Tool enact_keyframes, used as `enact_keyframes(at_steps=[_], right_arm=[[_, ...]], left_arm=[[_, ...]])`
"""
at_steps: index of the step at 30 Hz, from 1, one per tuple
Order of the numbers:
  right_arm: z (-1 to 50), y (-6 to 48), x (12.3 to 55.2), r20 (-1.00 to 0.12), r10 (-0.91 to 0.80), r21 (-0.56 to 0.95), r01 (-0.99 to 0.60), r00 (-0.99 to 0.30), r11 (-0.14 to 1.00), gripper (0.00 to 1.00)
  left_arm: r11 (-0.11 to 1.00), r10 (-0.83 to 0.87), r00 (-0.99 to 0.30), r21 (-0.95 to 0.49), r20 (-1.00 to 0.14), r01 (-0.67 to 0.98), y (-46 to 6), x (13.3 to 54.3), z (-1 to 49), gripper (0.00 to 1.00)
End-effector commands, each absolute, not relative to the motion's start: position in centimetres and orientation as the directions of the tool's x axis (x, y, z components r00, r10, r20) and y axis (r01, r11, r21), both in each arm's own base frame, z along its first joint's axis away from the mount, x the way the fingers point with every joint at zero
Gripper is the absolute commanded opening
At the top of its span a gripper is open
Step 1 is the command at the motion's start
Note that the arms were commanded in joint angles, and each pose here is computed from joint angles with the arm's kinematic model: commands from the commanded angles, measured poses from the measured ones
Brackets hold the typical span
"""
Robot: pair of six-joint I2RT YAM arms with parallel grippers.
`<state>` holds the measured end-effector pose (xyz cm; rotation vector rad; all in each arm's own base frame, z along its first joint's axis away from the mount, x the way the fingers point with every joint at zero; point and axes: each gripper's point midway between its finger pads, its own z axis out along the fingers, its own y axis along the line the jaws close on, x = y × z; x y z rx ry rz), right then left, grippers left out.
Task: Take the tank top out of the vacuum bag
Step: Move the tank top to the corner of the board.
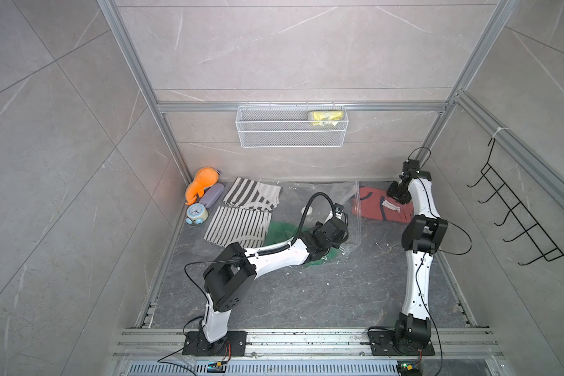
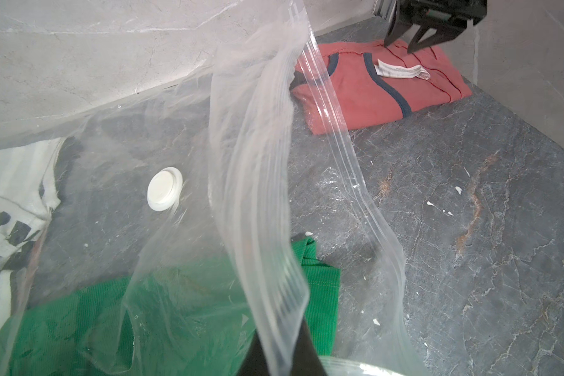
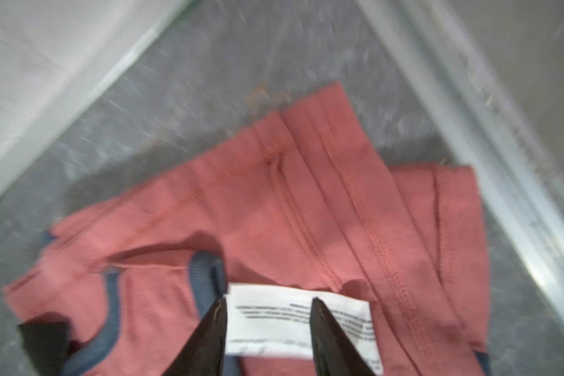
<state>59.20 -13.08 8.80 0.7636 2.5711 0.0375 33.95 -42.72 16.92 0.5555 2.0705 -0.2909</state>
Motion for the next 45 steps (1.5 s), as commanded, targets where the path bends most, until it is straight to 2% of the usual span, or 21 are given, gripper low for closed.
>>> enact_keyframes(at_steps=[1, 4, 8, 13, 17, 28, 36, 40, 45], right_arm=[[11.4, -10.9, 56.3, -0.373, 0.458, 0.048, 0.476, -0.807, 0.878, 0.47], [10.9, -9.0, 55.1, -0.323, 0.446, 0.039, 0.459, -0.835, 0.888, 0.47], [10.5, -6.3, 53.6, -0.332, 0.42, 0.061, 0.425, -0.844, 0.903, 0.52], [8.9, -6.7, 51.5, -0.334, 0.444, 0.045, 0.456, -0.832, 0.889, 0.6], [6.8, -7.7, 51.1, -0.271, 0.451, -0.002, 0.469, -0.851, 0.883, 0.61], [1.7, -8.7, 53.9, -0.165, 0.436, -0.009, 0.444, -0.885, 0.896, 0.58], [0.9, -9.1, 56.4, -0.212, 0.438, 0.058, 0.436, -0.873, 0.898, 0.55], [0.5, -8.3, 57.2, -0.22, 0.384, 0.117, 0.366, -0.897, 0.923, 0.55], [0.7, -8.3, 58.2, -0.265, 0.31, 0.109, 0.291, -0.913, 0.951, 0.55]], left_arm=[[0.88, 0.218, -0.411, -0.003, -0.885, 0.475, -42.6, 34.6, 20.5, 0.0], [0.88, 0.218, -0.414, -0.005, -0.884, 0.475, -42.8, 34.8, 20.2, 0.0], [0.877, 0.23, -0.421, 0.0, -0.877, 0.48, -43.0, 34.7, 19.9, 0.0], [0.882, 0.237, -0.421, 0.011, -0.876, 0.472, -42.6, 34.7, 19.9, 0.0], [0.884, 0.231, -0.424, 0.007, -0.876, 0.467, -42.3, 34.8, 19.8, 0.0], [0.889, 0.233, -0.426, 0.014, -0.874, 0.457, -42.1, 34.8, 19.5, 0.0], [0.89, 0.236, -0.423, 0.02, -0.875, 0.455, -41.9, 34.8, 19.5, 0.0], [0.89, 0.242, -0.419, 0.029, -0.875, 0.454, -41.8, 34.8, 19.5, 0.0], [0.89, 0.244, -0.419, 0.03, -0.875, 0.455, -41.8, 34.8, 19.3, 0.0]])
